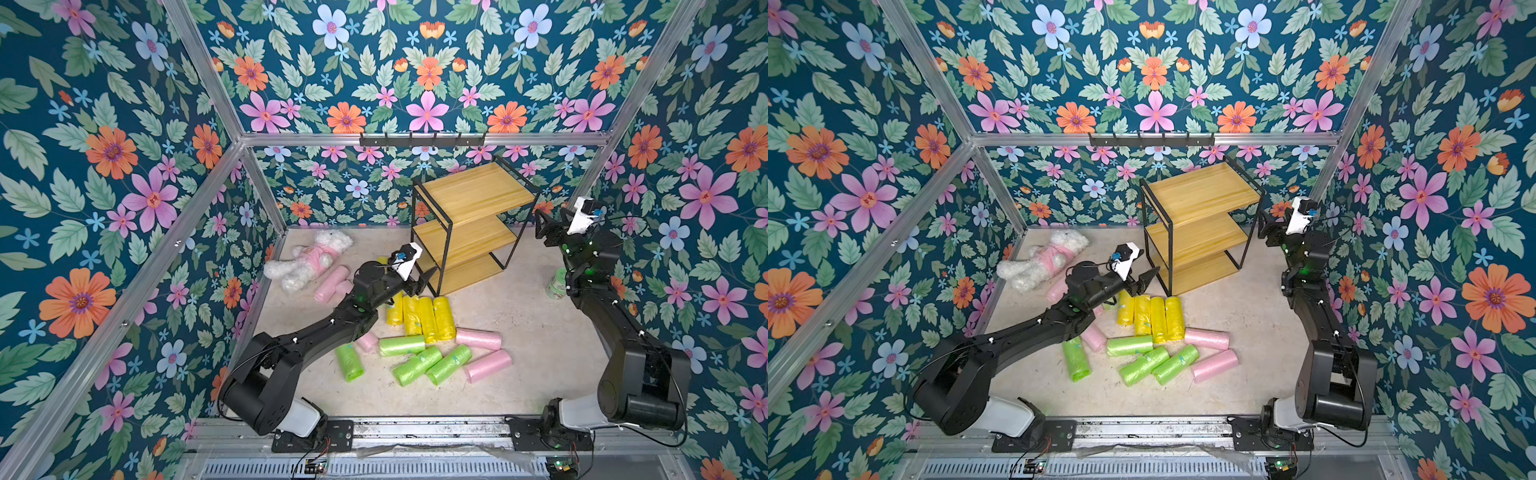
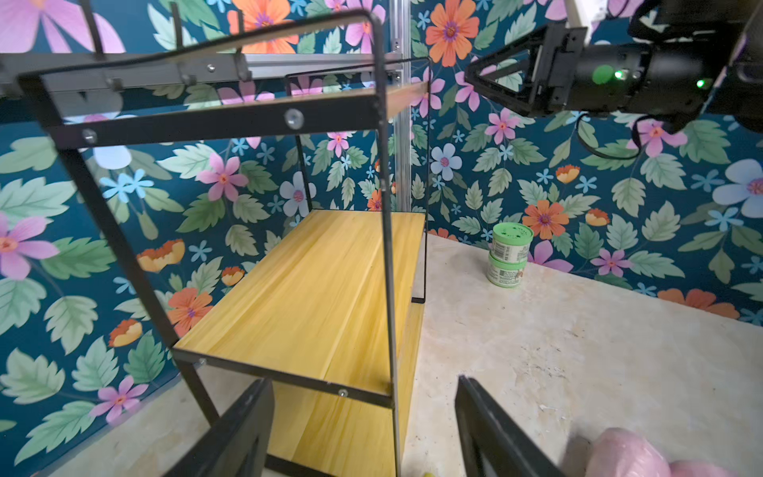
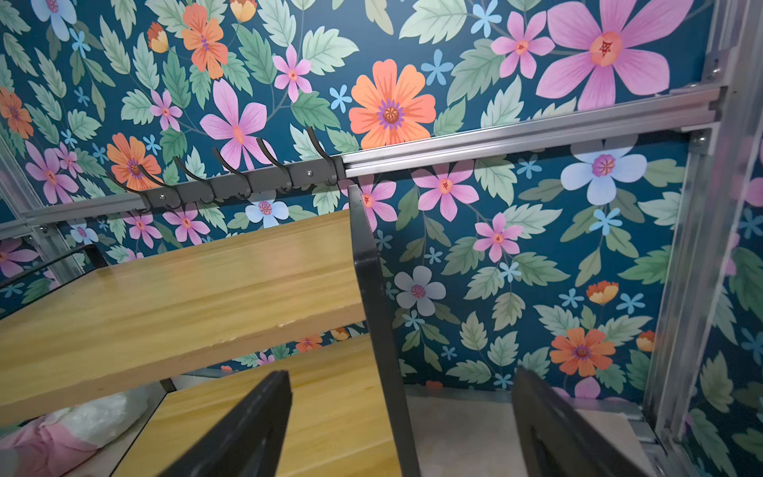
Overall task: Sort the rolls of trash bags by color and place them on the shelf
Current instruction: Adjust the shelf at the center of the board.
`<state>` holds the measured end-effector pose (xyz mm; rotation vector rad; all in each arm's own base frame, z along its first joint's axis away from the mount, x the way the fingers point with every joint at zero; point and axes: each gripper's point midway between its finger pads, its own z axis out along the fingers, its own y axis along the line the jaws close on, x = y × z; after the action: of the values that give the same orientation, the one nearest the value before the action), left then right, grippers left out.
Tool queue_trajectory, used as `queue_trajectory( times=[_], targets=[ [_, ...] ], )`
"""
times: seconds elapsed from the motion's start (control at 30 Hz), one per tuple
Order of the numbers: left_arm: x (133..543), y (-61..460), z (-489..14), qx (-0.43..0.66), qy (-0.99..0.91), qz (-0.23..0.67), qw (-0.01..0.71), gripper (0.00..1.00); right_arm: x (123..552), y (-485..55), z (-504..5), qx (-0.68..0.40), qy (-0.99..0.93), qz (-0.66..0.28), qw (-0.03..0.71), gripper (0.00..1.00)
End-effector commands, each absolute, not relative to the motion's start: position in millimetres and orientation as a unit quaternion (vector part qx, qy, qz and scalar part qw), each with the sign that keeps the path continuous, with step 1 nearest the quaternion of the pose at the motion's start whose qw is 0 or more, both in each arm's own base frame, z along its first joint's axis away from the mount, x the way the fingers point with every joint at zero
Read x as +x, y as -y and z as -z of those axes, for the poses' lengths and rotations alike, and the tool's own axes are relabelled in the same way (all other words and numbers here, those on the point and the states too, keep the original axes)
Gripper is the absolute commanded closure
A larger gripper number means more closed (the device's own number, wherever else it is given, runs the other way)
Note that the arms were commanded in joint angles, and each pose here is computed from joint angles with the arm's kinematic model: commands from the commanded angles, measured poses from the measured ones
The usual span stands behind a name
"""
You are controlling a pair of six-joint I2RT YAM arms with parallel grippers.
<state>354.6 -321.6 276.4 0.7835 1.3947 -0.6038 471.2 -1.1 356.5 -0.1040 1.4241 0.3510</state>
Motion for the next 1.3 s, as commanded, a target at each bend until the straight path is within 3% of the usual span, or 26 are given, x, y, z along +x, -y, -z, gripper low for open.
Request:
queue_trajectory(
  times=[0.0,0.43,0.97,1.27],
  targets=[
    [362.7,330.7,-284.8,0.355,-0.587,0.233,0.689,0.25,475.3,-6.2,-370.5,-0.092,-0.614,-0.154,0.769,0.14],
    [395.9,352.1,-246.7,0.349,-0.599,0.203,0.691,0.22,512.2,-15.6,-332.0,-0.118,-0.614,-0.198,0.755,0.26],
    [435.3,332.0,-220.1,0.324,-0.622,0.125,0.702,0.21,511.3,-15.9,-321.5,-0.092,-0.625,-0.156,0.76,0.72],
    [464.5,327.4,-220.1,0.314,-0.623,0.126,0.705,0.21,488.9,-1.6,-334.6,-0.037,-0.613,-0.122,0.78,0.77]
  ],
)
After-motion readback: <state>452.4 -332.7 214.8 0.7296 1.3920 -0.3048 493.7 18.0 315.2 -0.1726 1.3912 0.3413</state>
